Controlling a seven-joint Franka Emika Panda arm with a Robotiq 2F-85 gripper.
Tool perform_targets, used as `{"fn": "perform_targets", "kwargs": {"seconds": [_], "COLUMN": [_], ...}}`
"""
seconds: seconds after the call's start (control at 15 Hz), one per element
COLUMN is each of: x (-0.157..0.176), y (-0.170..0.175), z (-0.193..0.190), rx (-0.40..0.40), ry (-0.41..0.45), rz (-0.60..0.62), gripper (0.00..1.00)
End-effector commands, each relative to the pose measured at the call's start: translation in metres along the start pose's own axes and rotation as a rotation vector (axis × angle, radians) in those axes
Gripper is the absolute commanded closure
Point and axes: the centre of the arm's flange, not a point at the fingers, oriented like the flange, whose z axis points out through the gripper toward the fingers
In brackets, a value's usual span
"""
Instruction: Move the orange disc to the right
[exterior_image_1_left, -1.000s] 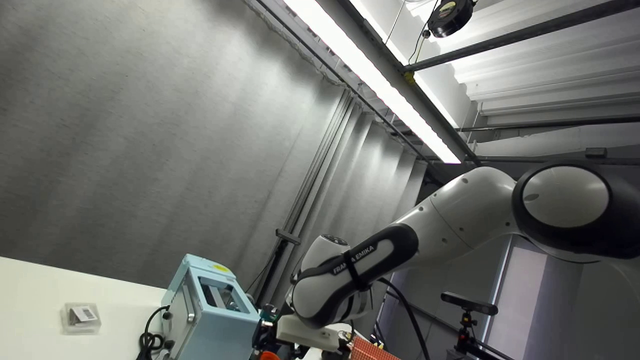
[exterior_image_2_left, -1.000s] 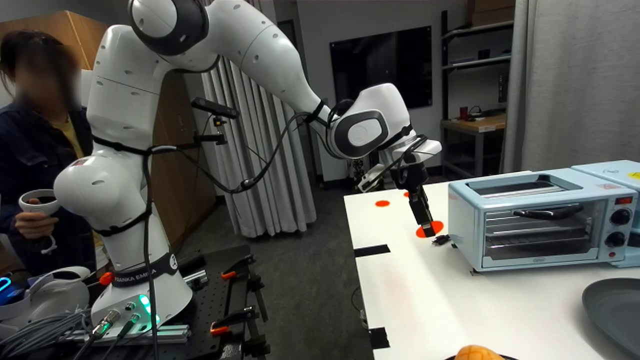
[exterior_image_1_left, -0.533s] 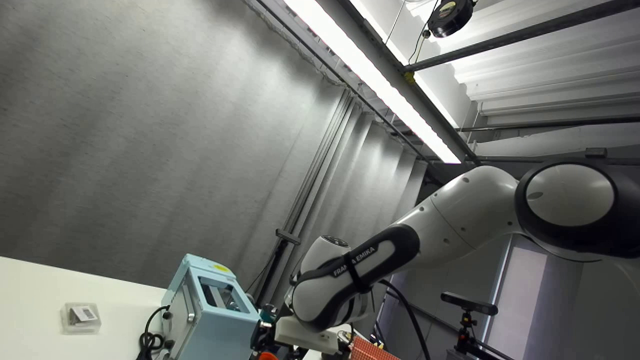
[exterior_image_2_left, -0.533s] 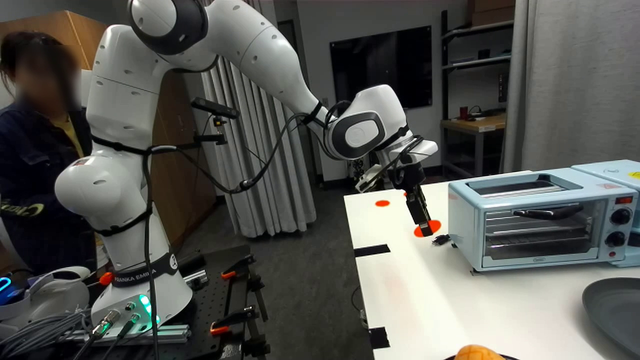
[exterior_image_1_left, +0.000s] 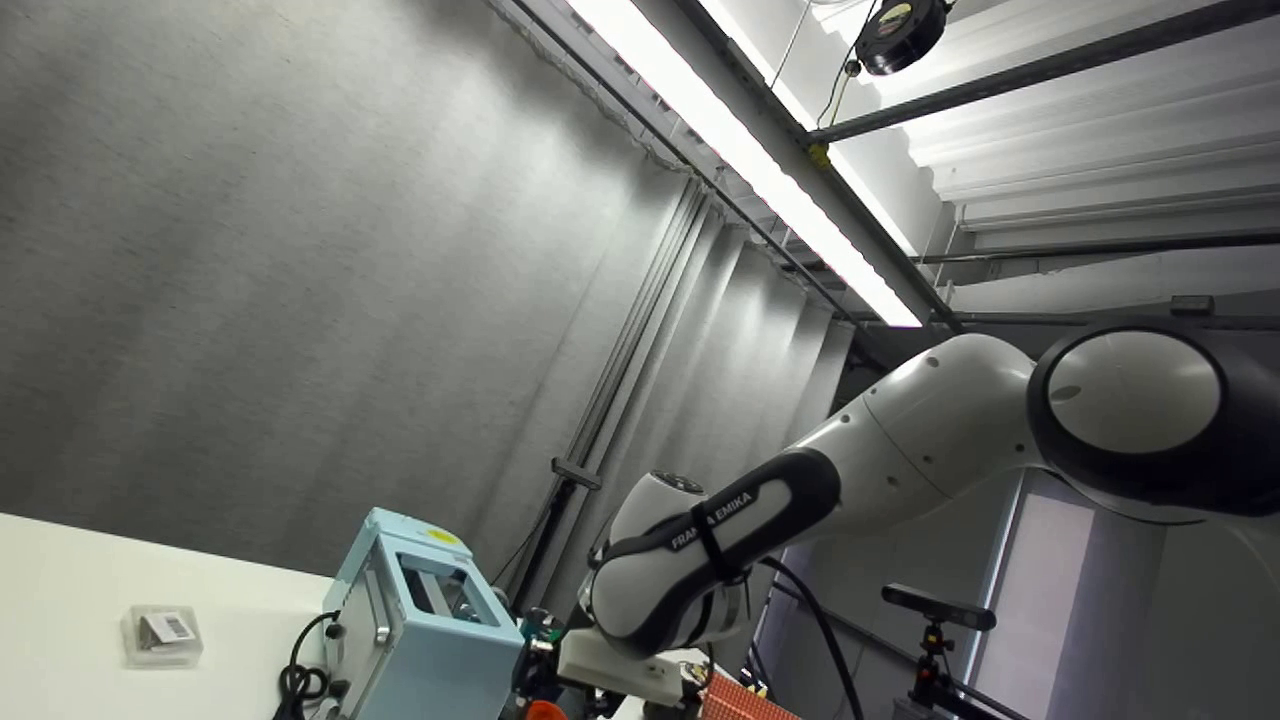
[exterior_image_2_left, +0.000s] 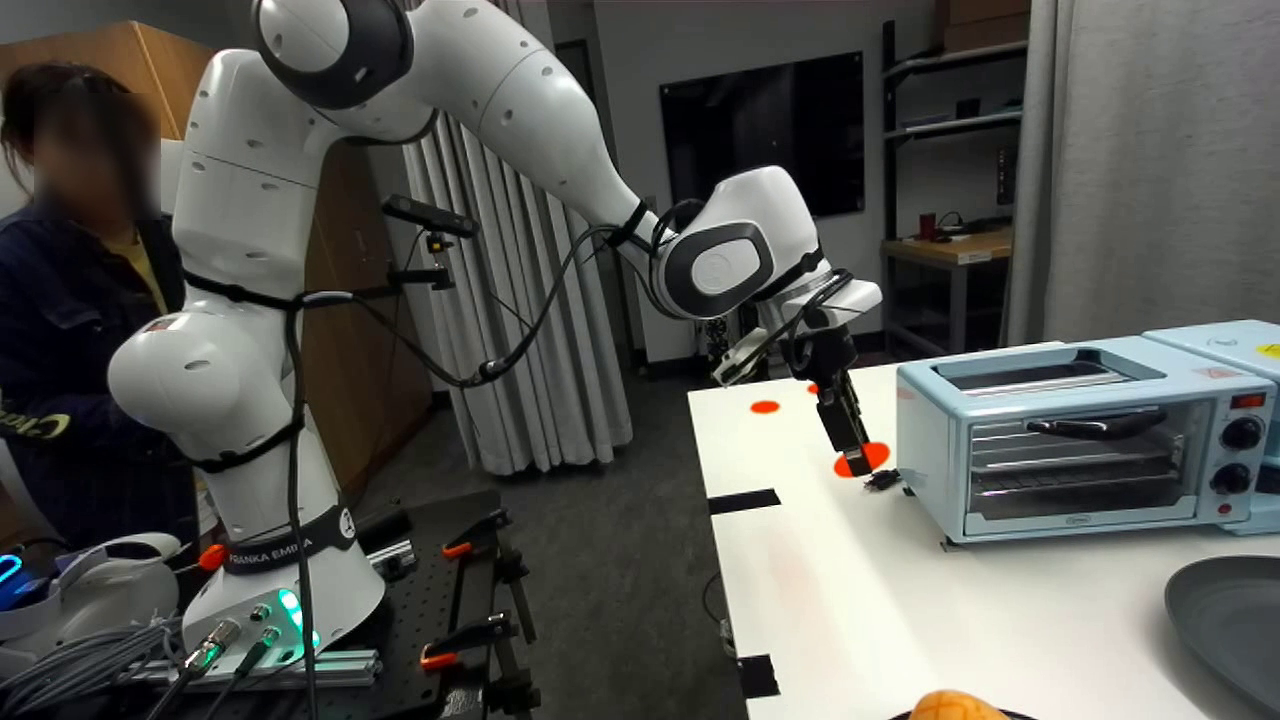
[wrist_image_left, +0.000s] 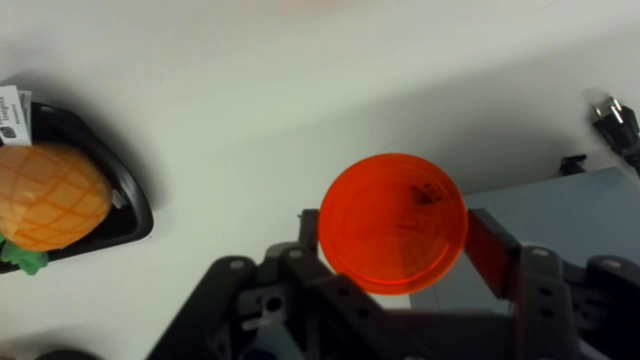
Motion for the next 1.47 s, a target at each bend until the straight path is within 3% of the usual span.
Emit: {"fn": "perform_targets", "kwargs": {"seconds": [0.0, 0.6, 1.0, 1.4], "x": [0.018, 0.049, 0.071, 0.083], "y": [0.038, 0.149, 0.181, 0.228], "z": [-0.017, -0.04, -0.038, -0.039], "rx": [0.01, -0.01, 0.031, 0.007], "ry": [0.035, 0.088, 0.11, 0.159], "rz": [0.115, 0.428, 0.562, 0.673], "gripper": [0.51, 0.51, 0.51, 0.51]}}
